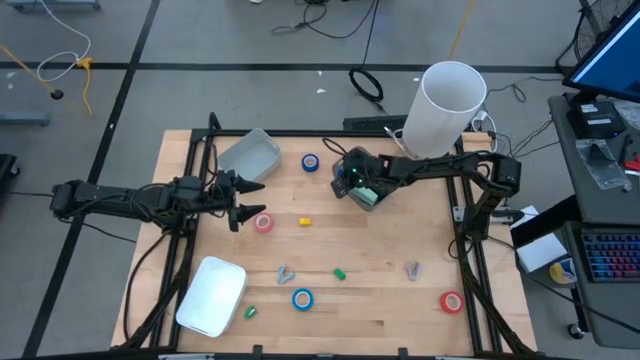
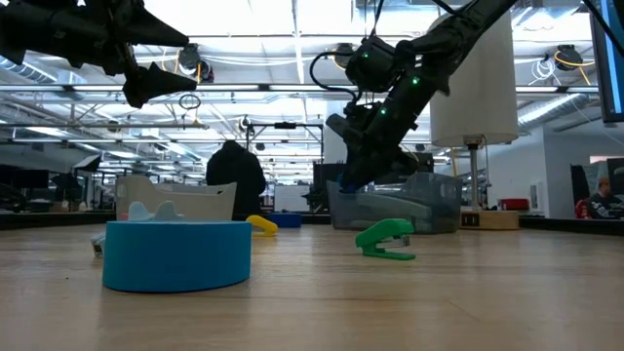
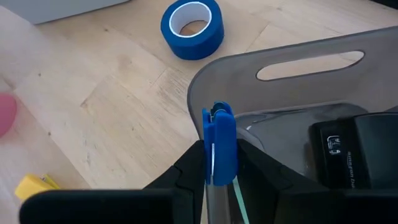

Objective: Pick and place Stapler, Stapler remover, tape
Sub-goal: Put the blue stapler into the black bin

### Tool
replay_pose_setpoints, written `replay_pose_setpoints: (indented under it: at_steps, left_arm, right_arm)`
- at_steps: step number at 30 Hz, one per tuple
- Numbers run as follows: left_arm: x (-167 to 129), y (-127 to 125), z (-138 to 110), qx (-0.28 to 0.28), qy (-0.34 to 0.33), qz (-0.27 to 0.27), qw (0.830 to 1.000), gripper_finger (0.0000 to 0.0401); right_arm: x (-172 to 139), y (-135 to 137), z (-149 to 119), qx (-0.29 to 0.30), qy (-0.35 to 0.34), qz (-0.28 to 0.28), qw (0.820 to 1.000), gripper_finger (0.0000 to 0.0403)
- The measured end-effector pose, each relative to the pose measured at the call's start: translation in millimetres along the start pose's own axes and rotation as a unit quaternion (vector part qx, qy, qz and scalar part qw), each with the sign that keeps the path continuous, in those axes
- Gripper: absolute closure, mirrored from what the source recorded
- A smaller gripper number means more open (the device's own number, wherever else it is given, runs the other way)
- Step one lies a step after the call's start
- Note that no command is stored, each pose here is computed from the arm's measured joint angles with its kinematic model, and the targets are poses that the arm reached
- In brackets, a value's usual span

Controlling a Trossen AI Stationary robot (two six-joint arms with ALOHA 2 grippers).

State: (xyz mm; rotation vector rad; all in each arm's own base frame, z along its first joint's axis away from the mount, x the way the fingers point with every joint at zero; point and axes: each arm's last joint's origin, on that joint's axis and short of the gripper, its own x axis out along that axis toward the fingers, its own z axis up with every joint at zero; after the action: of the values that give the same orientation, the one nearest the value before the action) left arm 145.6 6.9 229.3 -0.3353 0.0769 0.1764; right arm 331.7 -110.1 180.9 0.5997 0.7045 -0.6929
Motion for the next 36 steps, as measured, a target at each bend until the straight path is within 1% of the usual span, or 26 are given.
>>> replay_pose_setpoints:
  at_steps: [12, 14, 21, 25, 30, 33, 36]
  left_arm:
    - [0.0, 0.0, 0.0, 0.000, 0.000, 0.000, 1.000, 0.0036]
    - [0.0, 0.0, -0.1, 0.000, 0.000, 0.000, 1.000, 0.0036]
    - [0.0, 0.0, 0.0, -0.001, 0.000, 0.000, 1.000, 0.0036]
    - [0.0, 0.0, 0.0, -0.001, 0.000, 0.000, 1.000, 0.0036]
    - [0.0, -0.1, 0.2, -0.010, -0.001, 0.000, 1.000, 0.0036]
    - [0.0, -0.1, 0.2, -0.025, -0.001, 0.000, 1.000, 0.0036]
    - [0.0, -0.1, 0.2, -0.030, -0.001, -0.001, 1.000, 0.0036]
  right_arm:
    - [0.0, 1.1, 0.7, 0.000, 0.000, 0.012, 1.000, 0.0327]
    - [-0.1, 1.7, 1.5, 0.001, -0.004, 0.015, 1.000, 0.0316]
    - [-0.1, 1.9, 1.8, 0.014, -0.005, 0.016, 1.000, 0.0256]
    - [-0.1, 2.4, 2.7, 0.016, -0.010, 0.019, 1.000, 0.0240]
    - [-8.9, 10.5, 7.0, 0.013, -0.040, 0.038, 0.998, 0.0242]
    - [-17.3, 14.1, 8.4, 0.001, -0.062, 0.025, 0.998, 0.0249]
    - [-22.4, 14.8, 8.9, -0.011, -0.080, 0.000, 0.997, 0.0255]
